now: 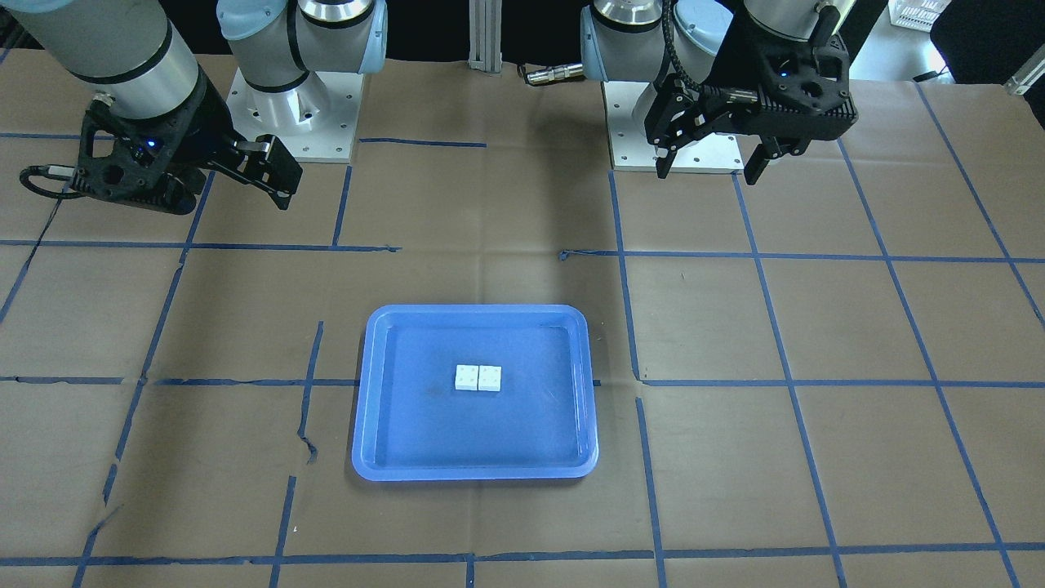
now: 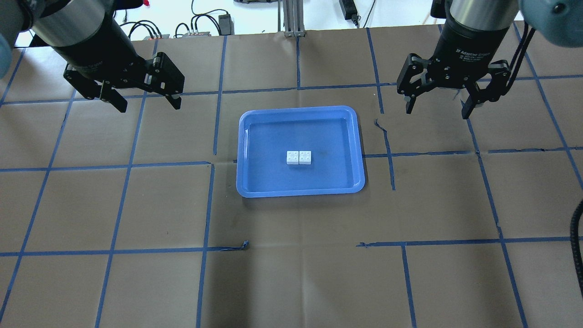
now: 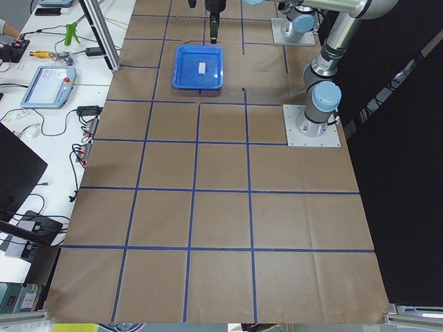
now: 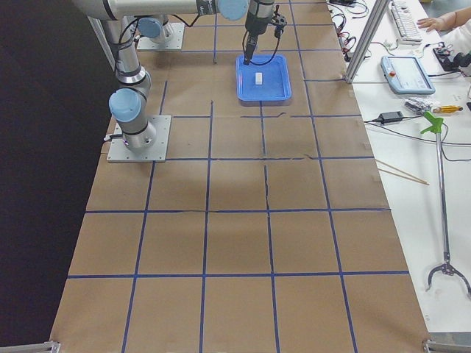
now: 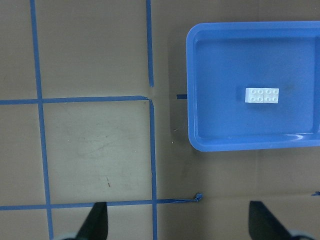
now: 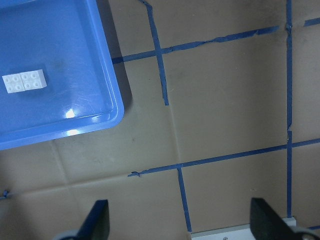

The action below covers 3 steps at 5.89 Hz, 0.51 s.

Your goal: Assemble white blocks and place on blue tray

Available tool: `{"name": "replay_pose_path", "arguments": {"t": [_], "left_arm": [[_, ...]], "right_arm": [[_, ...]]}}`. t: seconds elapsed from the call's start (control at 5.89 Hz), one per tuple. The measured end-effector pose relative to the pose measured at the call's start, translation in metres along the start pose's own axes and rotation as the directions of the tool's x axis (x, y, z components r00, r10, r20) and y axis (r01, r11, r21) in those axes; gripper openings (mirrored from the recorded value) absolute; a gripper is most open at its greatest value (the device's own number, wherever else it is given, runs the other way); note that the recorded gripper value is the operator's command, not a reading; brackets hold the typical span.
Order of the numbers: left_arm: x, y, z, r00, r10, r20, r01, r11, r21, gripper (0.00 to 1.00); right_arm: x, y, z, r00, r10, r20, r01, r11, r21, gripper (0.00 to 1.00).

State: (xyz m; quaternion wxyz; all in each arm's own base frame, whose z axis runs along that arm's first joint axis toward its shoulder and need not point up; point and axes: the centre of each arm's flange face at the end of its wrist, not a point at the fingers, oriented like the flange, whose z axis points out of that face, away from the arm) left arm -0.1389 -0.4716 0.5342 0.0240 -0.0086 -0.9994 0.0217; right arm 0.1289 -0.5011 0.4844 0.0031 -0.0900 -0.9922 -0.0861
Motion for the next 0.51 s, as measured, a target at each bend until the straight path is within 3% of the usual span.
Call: {"name": "replay_pose_path", "arguments": {"t": [0.51], "left_arm": [[0.0,-0.0004,-0.0004,1.0,0.001,0.0,-0.001,1.0,0.001,0.99]], "right_arm": [[0.0007,-0.0005,-0.0007,1.0,-0.006,0.002,0.006,1.0,0.017,1.0]]}}
